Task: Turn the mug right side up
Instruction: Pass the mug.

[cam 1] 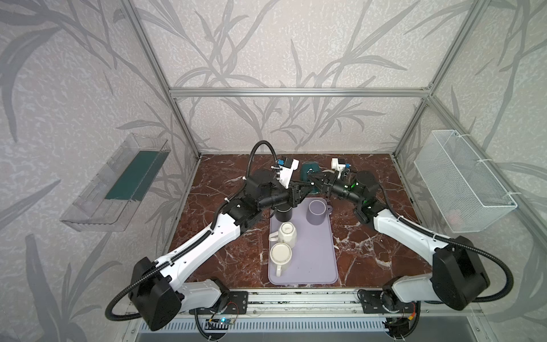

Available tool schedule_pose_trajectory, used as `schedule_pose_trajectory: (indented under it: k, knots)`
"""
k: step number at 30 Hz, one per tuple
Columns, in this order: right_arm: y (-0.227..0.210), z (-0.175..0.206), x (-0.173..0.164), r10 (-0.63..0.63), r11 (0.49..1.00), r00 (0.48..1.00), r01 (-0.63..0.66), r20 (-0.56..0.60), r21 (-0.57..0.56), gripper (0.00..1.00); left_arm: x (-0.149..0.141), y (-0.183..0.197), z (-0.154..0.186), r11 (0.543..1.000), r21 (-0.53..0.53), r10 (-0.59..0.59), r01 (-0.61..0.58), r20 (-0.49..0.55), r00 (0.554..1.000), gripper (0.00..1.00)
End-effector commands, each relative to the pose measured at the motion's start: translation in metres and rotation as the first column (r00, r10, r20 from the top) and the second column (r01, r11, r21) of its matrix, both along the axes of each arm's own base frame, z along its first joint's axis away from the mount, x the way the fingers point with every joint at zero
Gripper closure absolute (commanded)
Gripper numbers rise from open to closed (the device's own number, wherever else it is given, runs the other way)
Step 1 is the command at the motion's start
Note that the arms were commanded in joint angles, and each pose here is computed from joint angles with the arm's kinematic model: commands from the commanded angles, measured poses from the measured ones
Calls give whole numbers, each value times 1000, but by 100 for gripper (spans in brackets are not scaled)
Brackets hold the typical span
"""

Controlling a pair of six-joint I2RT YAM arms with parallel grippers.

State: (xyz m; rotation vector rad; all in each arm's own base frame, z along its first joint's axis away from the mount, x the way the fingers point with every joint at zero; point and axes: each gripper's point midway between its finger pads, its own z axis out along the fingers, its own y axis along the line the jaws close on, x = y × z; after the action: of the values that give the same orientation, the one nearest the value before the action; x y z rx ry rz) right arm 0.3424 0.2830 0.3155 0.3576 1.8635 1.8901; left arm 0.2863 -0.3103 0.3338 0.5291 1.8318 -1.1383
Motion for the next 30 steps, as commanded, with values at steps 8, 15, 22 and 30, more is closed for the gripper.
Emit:
schedule_pose_trajectory:
  k: [8,15,22,30]
  knots:
    - [-1,57,-14,22,994,982,-42,188,103,100,5,-1,-19,998,64,-15,16,-25,1000,71]
    - [2,58,-17,34,993,981,-55,193,102,100,8,-14,-18,996,56,-73,75,-39,997,71]
    - [6,58,-17,47,992,980,-69,193,108,100,10,-23,-20,992,51,-114,116,-53,992,74]
    - [9,53,-17,64,993,978,-82,200,85,100,9,-25,-26,988,83,-129,133,-56,990,94]
